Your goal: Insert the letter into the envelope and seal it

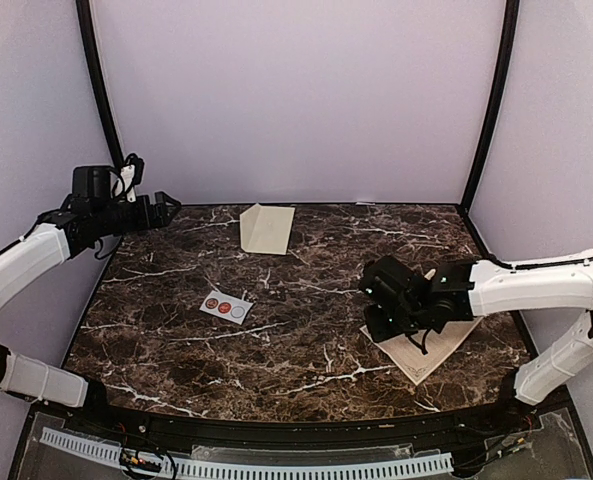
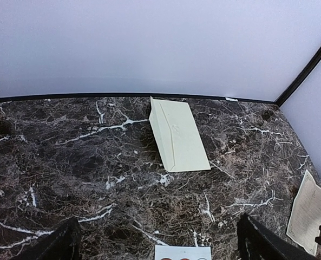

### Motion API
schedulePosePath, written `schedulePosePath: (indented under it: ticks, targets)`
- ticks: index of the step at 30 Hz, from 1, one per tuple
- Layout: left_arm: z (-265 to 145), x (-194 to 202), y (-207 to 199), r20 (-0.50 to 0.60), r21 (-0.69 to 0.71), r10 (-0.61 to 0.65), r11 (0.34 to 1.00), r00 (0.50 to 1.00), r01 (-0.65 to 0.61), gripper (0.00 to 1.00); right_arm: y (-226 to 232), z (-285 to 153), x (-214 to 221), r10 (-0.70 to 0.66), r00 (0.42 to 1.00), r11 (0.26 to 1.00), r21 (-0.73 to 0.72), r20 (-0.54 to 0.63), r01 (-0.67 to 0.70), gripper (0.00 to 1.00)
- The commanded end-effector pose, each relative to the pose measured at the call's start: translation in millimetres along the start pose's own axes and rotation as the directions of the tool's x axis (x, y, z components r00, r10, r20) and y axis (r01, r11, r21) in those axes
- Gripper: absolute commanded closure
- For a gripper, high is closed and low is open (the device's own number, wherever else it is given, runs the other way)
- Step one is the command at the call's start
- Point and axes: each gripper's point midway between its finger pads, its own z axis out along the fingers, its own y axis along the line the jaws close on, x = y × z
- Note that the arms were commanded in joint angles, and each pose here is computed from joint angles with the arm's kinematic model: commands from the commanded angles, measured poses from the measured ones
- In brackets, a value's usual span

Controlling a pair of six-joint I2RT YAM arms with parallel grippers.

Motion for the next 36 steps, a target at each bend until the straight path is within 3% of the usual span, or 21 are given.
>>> schedulePosePath:
  ticks: [1,5,12,16,23,28,36]
  targets:
    - [-4.7,-2.6,-8.9,0.02,0.048,-0.007,0.999,1.0,0.006,0.01,-22.4,-6.6,-44.4,0.143,0.988,0.988,-0.072,0.051,-0.139,0.43]
    - [-5.2,-2.4,-10.9,0.019,0.059,-0.01,0.998,1.0,0.009,0.01,-80.0,6.2,-49.2,0.291,0.956,0.957,-0.007,0.035,-0.291,0.26]
    - [-6.5,-3.3,-13.1,0.024,0.069,-0.012,0.998,1.0,0.011,0.01,-177.8,12.7,-20.7,0.539,0.841,0.833,0.121,0.041,-0.54,0.12]
    - [-5.8,-2.5,-14.2,0.02,0.077,-0.019,0.997,1.0,0.017,0.01,-220.2,14.0,3.4,0.686,0.725,0.72,0.094,0.055,-0.688,0.11]
    - [-4.6,-1.6,-13.6,0.016,0.076,-0.021,0.997,1.0,0.02,0.01,-271.9,15.0,52.5,0.829,0.55,0.528,0.18,0.105,-0.83,0.1]
    - [-2.9,-0.2,-13.0,0.011,0.076,-0.025,0.997,1.0,0.024,0.01,-274.9,19.2,59.6,0.874,0.473,0.468,0.075,0.108,-0.881,0.1]
    - [0.0,2.4,-13.5,-0.001,0.084,-0.031,0.996,1.0,0.031,0.01,-249.8,24.8,48.1,0.877,0.471,0.48,-0.133,0.093,-0.867,0.15]
